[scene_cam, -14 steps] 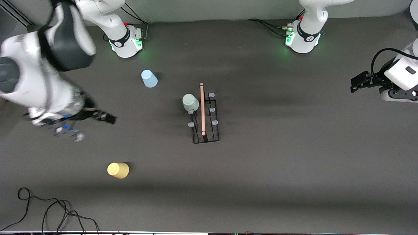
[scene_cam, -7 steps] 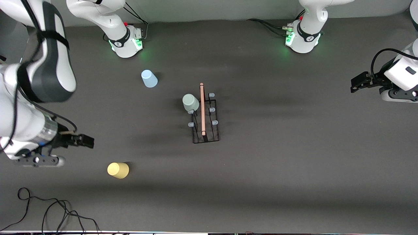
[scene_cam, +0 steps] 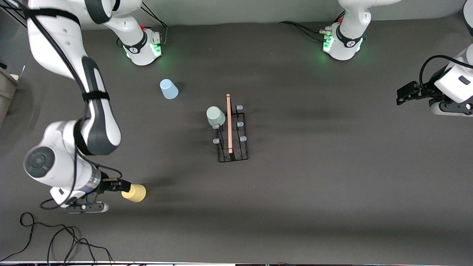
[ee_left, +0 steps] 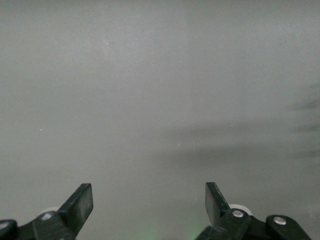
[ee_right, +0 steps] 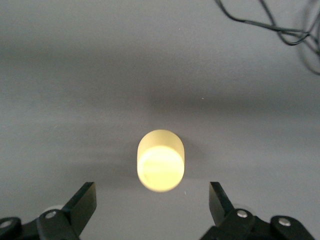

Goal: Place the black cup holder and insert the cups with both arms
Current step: 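Move the right gripper to the yellow cup and grasp it, then carry the yellow cup to the rack with the right gripper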

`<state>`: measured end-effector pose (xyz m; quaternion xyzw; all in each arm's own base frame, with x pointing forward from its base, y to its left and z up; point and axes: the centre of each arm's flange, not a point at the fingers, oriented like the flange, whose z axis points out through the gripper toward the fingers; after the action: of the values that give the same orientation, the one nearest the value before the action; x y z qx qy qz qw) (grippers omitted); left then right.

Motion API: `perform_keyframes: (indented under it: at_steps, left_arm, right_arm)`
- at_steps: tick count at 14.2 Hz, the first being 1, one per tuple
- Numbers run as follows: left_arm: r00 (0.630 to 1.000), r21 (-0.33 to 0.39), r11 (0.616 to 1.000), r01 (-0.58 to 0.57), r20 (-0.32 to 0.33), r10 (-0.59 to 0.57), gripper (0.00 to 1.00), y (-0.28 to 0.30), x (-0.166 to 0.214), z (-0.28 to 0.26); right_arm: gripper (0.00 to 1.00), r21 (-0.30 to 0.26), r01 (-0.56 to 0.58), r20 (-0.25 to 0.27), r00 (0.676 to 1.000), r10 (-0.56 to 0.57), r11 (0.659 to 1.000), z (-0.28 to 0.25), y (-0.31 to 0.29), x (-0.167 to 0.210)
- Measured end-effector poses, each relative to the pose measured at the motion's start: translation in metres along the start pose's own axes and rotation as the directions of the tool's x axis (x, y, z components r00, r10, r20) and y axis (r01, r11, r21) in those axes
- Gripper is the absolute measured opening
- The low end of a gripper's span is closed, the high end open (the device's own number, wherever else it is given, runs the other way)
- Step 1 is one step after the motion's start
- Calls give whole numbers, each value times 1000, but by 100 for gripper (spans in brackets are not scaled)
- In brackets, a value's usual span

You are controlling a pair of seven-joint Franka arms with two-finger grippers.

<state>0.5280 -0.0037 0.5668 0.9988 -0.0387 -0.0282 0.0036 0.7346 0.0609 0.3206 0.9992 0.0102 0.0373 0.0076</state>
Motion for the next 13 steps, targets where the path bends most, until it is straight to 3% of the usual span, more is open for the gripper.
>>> perform_keyframes:
  at_steps: [5, 10, 11, 13]
  left_arm:
    - [999, 1, 999, 53, -7, -53, 100, 2, 1, -1]
    - [997, 3, 997, 74, -24, -74, 100, 11, 3, -3]
    - [997, 4, 997, 75, -35, -75, 100, 11, 4, -4]
    - [996, 4, 997, 75, -49, -75, 100, 11, 5, -6]
  right_arm:
    - [100, 17, 13, -2, 1000, -12, 1000, 72, 8, -1]
    - [97, 13, 10, 18, 1000, -11, 1000, 104, 8, -14]
    - [92, 13, 11, 20, 1000, -11, 1000, 104, 8, -14]
    - [71, 15, 11, 35, 999, -12, 1000, 102, 7, -15]
